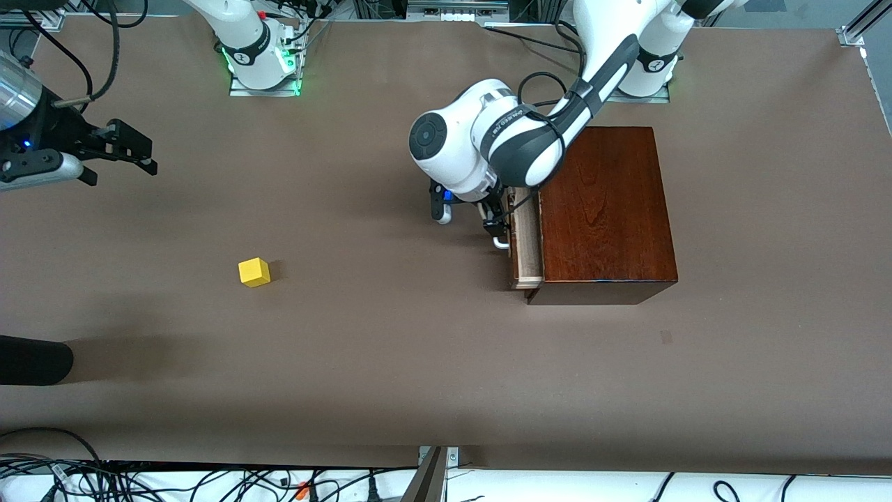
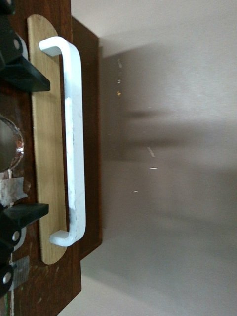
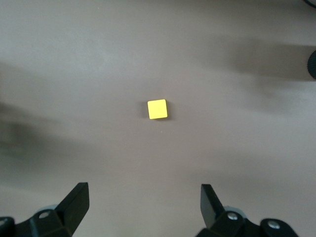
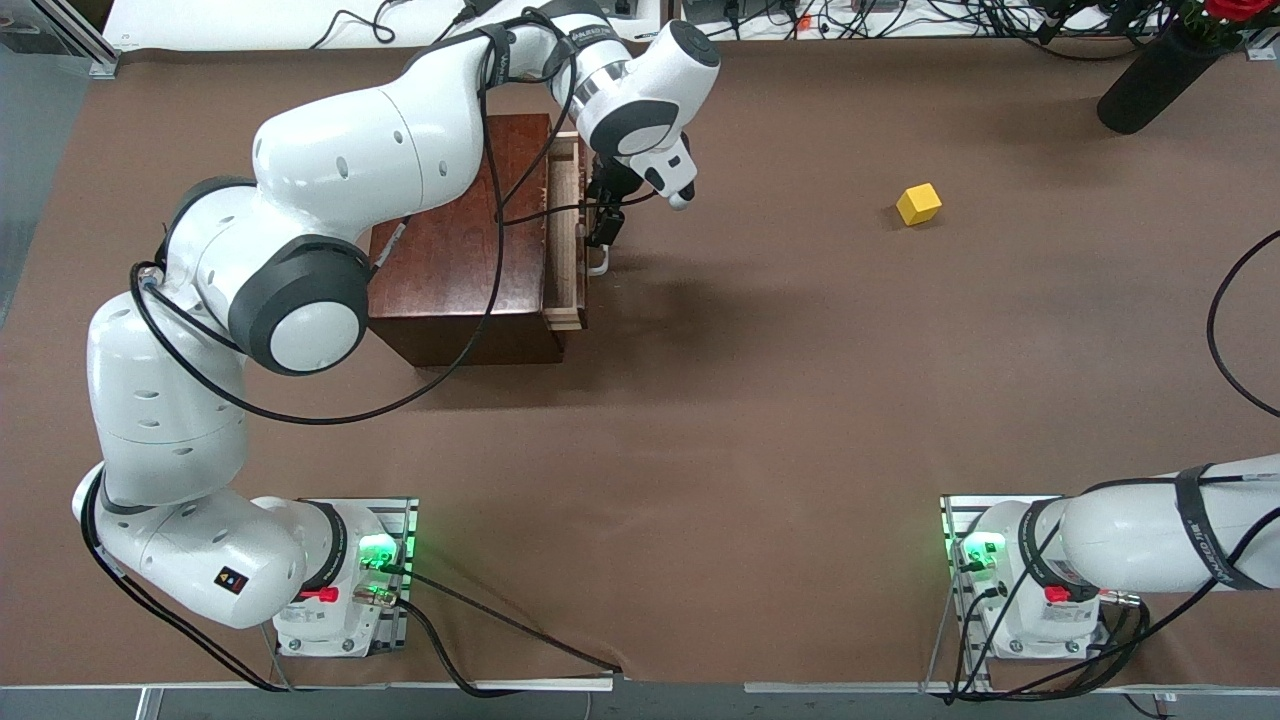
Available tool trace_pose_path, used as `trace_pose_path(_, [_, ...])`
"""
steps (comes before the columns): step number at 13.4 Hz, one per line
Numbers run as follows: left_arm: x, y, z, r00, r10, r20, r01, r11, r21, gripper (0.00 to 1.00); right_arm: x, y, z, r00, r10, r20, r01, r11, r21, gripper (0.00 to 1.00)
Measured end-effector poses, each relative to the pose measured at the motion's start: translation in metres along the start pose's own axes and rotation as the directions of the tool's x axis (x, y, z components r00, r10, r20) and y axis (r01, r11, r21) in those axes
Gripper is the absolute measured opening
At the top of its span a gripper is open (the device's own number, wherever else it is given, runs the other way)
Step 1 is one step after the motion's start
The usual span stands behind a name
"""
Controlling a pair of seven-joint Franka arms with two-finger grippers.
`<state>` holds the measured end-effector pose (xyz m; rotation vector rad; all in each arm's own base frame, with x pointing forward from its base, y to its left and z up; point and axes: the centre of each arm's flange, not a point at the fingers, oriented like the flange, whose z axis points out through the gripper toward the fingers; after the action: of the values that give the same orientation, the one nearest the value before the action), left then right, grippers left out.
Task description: Open drawer, take yellow block, close drawer
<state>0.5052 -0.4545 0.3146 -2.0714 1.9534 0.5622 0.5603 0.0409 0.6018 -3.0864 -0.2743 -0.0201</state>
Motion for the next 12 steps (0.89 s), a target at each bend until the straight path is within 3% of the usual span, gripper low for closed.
trace_pose_path(4, [-0.031, -0.020, 0.007, 0.998, -0.045, 0.038, 0.046, 0.998, -0.041, 1.00, 0.000, 0.002, -0.005, 1.000, -0.002, 0.004, 0.002, 1.000, -0.024, 1.00])
trace_pose_path(7, [-0.035, -0.023, 0.008, 0.998, -0.049, 0.040, 0.051, 0.997, -0.049, 1.00, 0.000, 0.005, -0.009, 1.000, -0.013, 0.010, 0.014, 0.995, -0.094, 1.00])
trace_pose_path(12, [-0.036, -0.026, 0.002, 0.996, -0.083, 0.018, 0.084, 0.996, -0.032, 1.00, 0.002, -0.009, -0.012, 0.999, -0.034, -0.003, 0.033, 0.995, -0.093, 1.00])
